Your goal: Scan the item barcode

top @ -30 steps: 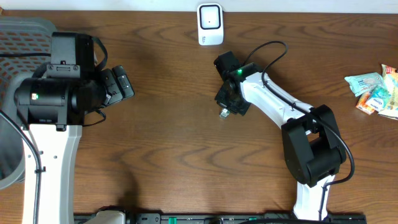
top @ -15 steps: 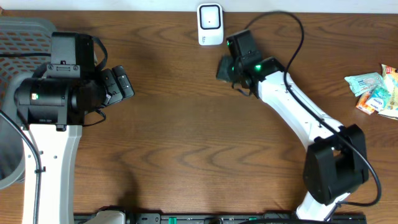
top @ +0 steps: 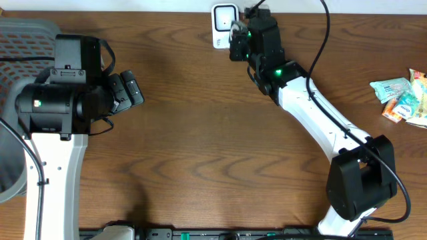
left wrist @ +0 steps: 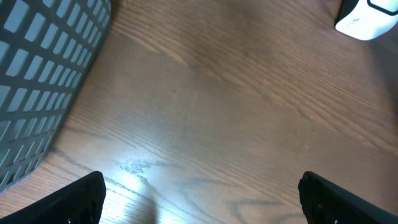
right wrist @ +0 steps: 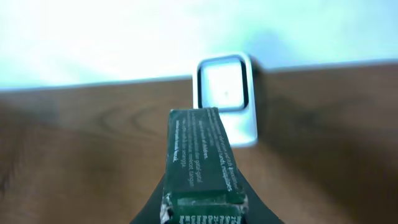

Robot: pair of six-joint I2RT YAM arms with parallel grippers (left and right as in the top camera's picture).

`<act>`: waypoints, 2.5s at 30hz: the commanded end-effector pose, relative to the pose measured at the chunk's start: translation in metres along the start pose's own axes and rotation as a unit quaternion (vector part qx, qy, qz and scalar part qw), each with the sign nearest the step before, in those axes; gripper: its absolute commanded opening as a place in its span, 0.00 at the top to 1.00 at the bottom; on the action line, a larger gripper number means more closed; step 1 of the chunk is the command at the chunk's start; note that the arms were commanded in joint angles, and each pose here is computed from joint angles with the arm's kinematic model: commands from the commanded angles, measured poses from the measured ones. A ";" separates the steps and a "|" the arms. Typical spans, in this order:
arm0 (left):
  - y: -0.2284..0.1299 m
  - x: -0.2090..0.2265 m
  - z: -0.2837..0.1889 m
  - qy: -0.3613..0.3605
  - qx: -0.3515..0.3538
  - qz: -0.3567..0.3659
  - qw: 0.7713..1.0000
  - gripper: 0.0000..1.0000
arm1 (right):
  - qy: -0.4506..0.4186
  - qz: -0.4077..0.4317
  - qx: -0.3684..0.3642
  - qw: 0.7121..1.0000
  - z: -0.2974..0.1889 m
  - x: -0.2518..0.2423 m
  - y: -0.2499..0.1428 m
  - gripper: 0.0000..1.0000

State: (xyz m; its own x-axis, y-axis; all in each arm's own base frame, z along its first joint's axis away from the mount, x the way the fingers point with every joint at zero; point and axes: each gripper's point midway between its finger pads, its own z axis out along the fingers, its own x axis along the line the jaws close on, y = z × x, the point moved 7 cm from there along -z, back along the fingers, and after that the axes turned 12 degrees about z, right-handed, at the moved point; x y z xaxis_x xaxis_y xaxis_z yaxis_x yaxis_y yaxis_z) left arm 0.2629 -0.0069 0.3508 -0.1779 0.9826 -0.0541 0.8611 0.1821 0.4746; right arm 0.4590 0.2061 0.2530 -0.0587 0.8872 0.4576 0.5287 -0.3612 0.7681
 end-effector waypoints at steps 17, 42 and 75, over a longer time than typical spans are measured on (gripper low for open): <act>0.000 0.002 -0.002 0.006 -0.003 -0.007 1.000 0.02 | 0.077 -0.019 -0.233 0.969 0.059 0.005 0.024 0.76; 0.000 0.002 -0.002 0.006 -0.003 -0.007 1.000 0.02 | 0.111 -0.026 0.042 0.993 0.086 0.037 -0.046 0.30; 0.000 0.002 -0.002 0.007 -0.003 -0.008 1.000 0.02 | 0.008 0.125 0.133 0.983 0.147 0.071 -0.096 0.33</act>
State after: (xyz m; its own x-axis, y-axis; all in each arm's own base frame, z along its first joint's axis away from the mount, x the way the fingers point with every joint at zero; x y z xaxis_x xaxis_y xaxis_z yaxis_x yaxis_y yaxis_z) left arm 0.2629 -0.0069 0.3508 -0.1777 0.9826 -0.0545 0.8612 0.1821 0.4746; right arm 0.5307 0.3368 0.1490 0.0626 0.7496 0.6589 0.7806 -0.4482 0.4357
